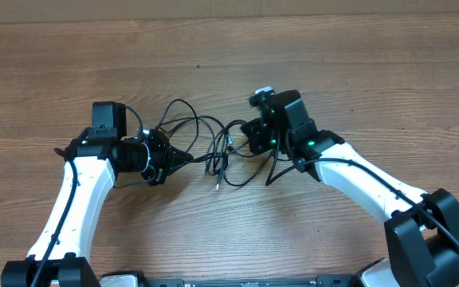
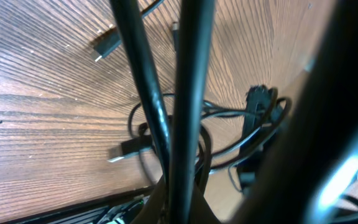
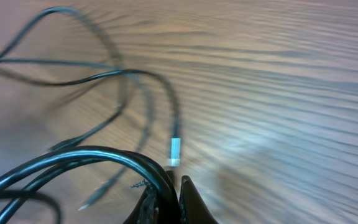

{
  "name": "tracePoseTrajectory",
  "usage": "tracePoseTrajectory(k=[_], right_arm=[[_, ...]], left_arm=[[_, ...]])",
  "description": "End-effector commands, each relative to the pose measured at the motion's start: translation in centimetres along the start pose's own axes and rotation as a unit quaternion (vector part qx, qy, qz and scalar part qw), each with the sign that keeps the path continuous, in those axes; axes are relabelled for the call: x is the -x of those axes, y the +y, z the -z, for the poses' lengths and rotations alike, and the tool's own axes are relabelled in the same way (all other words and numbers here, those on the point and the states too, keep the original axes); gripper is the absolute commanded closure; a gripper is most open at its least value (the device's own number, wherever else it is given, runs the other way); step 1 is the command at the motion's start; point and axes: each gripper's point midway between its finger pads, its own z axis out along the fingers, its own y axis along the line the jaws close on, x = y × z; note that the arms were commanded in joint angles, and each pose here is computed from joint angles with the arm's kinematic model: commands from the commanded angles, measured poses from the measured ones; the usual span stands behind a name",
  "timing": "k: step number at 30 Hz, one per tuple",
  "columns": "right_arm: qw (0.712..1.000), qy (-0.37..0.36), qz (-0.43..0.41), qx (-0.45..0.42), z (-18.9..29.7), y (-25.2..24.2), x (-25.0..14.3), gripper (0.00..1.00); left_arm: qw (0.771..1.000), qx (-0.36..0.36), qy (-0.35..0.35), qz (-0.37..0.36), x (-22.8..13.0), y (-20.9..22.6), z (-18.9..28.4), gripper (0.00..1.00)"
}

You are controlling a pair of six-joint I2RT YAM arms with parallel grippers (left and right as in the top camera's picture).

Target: Untangle cables

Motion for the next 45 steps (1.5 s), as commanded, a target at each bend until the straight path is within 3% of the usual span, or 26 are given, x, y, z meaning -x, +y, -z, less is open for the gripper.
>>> tracePoseTrajectory(k=[1, 7, 10, 12, 13, 22, 30, 39, 45], right_arm=[[0.995, -0.026, -0.040, -0.090, 1.0, -5.2, 1.4, 0.96], [0.992, -0.024, -0.066, -0.102, 1.4, -6.9, 1.3, 0.91], [0.992, -0.019, -0.067, -0.102, 1.4, -6.9, 1.0, 0.75], [0.992, -0.016, -0.068, -0.103, 1.4, -6.9, 0.9, 0.46], [0.993, -0.014, -0.068, -0.098, 1.4, -6.8, 0.8, 0.00], [0.996, 0.018, -0.067, 0.050, 1.2, -1.7, 0.0, 0.00], [0.960, 0.057, -0.020, 0.273, 3.6, 6.1, -1.2, 0.00], [0.940, 0.106, -0.024, 0.322, 4.5, 9.0, -3.5, 0.00], [0.917, 0.101, 0.055, 0.381, 5.4, 12.1, -4.6, 0.00]], left_arm=[[0.999, -0.016, 0.022, -0.036, -1.2, -0.9, 0.2, 0.96], [0.999, -0.018, 0.024, -0.037, -1.3, -0.9, 0.3, 0.96], [0.999, -0.018, 0.024, -0.037, -1.2, -0.9, 0.3, 0.96], [0.999, -0.018, 0.024, -0.037, -1.2, -0.9, 0.3, 0.96], [0.999, -0.018, 0.023, -0.037, -1.2, -0.9, 0.3, 0.96], [0.999, -0.019, 0.021, -0.040, -1.1, -1.0, 0.2, 0.95], [0.999, -0.035, 0.009, -0.034, -0.5, -2.0, 0.3, 0.95], [0.998, -0.056, -0.005, -0.041, 0.3, -3.2, 0.4, 0.94], [0.997, -0.060, -0.009, -0.041, 0.5, -3.4, 0.4, 0.94]])
